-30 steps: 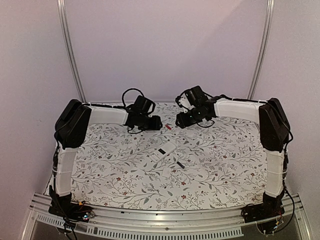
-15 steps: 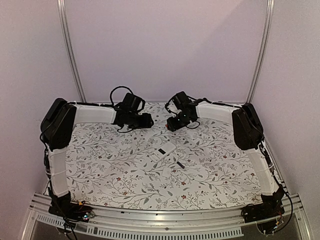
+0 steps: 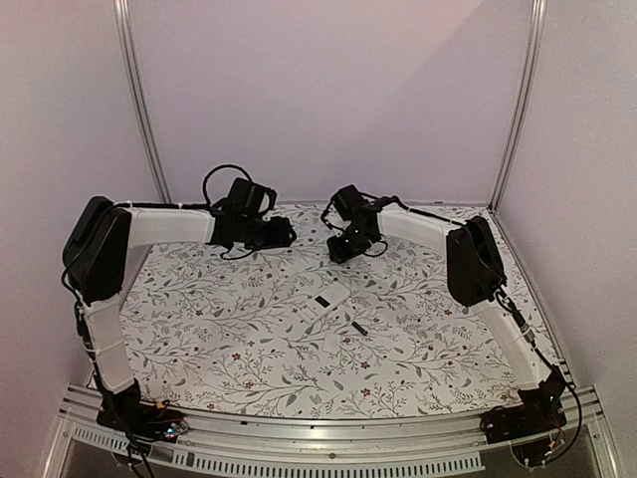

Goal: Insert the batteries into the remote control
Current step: Pick up the battery at the center of the board.

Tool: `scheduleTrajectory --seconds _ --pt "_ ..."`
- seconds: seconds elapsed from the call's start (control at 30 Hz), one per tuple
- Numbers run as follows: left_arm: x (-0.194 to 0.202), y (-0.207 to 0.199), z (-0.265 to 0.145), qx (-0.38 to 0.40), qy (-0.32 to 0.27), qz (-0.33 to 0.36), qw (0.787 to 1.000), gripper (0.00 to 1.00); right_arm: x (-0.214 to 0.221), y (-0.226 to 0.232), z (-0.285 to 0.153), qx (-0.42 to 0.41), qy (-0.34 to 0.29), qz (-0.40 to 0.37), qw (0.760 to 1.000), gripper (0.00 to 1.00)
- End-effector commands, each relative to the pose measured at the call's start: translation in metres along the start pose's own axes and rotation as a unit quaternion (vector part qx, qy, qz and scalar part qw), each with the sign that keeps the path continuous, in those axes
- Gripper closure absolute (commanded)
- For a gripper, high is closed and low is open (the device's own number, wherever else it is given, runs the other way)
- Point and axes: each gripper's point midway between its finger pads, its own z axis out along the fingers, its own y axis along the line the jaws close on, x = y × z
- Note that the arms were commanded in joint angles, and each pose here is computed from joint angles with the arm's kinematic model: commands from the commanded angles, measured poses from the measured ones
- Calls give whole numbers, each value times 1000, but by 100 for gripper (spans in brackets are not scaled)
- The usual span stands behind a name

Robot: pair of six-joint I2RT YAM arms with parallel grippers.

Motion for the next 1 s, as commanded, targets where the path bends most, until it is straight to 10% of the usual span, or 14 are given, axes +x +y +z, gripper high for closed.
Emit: scheduleTrajectory --seconds 0.0,0.63,0.97 --pt "-19 0 -24 10 -29 -2 1000 38 28 0 20 16 47 -7 999 63" --pt "-23 7 -39 14 -37 -12 999 37 37 0 27 42 69 -22 996 98" --pt "-17 9 -55 17 -45 -13 999 29 7 12 -43 6 11 -18 1000 100"
